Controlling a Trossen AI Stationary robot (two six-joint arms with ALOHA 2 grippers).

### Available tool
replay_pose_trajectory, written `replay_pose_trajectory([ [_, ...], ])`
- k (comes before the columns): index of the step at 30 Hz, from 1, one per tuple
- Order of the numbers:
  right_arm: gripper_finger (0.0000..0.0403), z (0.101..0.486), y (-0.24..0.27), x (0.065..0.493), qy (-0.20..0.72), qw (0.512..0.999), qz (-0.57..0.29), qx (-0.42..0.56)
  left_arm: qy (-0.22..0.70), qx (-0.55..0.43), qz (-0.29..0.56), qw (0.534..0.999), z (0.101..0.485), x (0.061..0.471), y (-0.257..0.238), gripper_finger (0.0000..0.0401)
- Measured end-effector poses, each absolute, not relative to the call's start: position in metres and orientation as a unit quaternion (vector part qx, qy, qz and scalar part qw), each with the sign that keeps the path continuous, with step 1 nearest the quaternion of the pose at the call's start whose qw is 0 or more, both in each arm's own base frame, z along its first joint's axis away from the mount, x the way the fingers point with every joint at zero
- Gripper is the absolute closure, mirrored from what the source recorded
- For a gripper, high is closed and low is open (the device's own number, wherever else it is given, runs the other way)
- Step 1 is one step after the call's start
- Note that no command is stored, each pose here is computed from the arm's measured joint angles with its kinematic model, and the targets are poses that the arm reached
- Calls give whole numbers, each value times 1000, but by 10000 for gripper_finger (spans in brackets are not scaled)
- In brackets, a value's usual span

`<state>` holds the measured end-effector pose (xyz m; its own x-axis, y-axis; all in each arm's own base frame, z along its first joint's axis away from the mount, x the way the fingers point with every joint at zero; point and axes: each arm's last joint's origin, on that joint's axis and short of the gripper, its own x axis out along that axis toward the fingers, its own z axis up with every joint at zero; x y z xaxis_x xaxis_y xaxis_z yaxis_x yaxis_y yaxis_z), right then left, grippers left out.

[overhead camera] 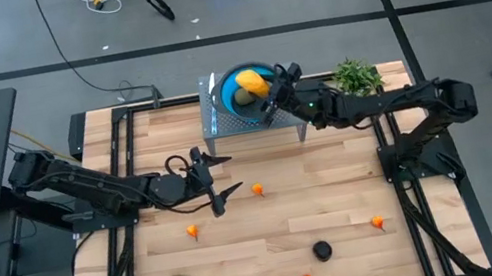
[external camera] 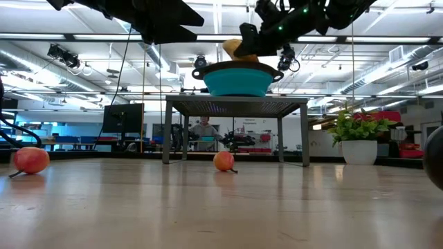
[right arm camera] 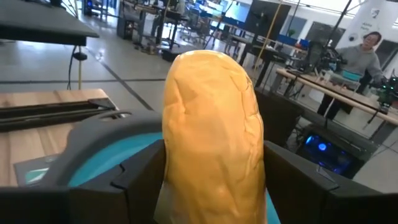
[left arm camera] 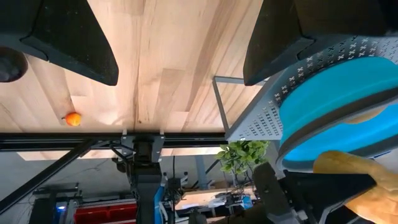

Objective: Pick & Place Fruit
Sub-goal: Put the yellow mango into the blue strainer bowl, then put the orange pear into the blue strainer bowl

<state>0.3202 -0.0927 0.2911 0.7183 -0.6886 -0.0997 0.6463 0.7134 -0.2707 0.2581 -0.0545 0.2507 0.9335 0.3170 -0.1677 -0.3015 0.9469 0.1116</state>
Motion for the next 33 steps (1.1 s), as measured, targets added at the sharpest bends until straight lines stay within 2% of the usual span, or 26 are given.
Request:
replay_pose_trajectory([
  [9,107,288,-94,319,117,916,-365,-115,92,42,157,982,251,258,-54,44],
  [19,103,291,-94,319,105,912,-377,-124,96,44,157,982,250,258,-54,44],
  [24,103,309,-84,313,68,916,-372,-131,106,45,158,981,248,257,-54,44],
  [28,103,327,-66,305,31,933,-335,-128,106,45,159,981,248,257,-54,44],
  [33,103,326,-41,305,52,960,-243,-129,107,49,159,980,248,257,-54,44],
])
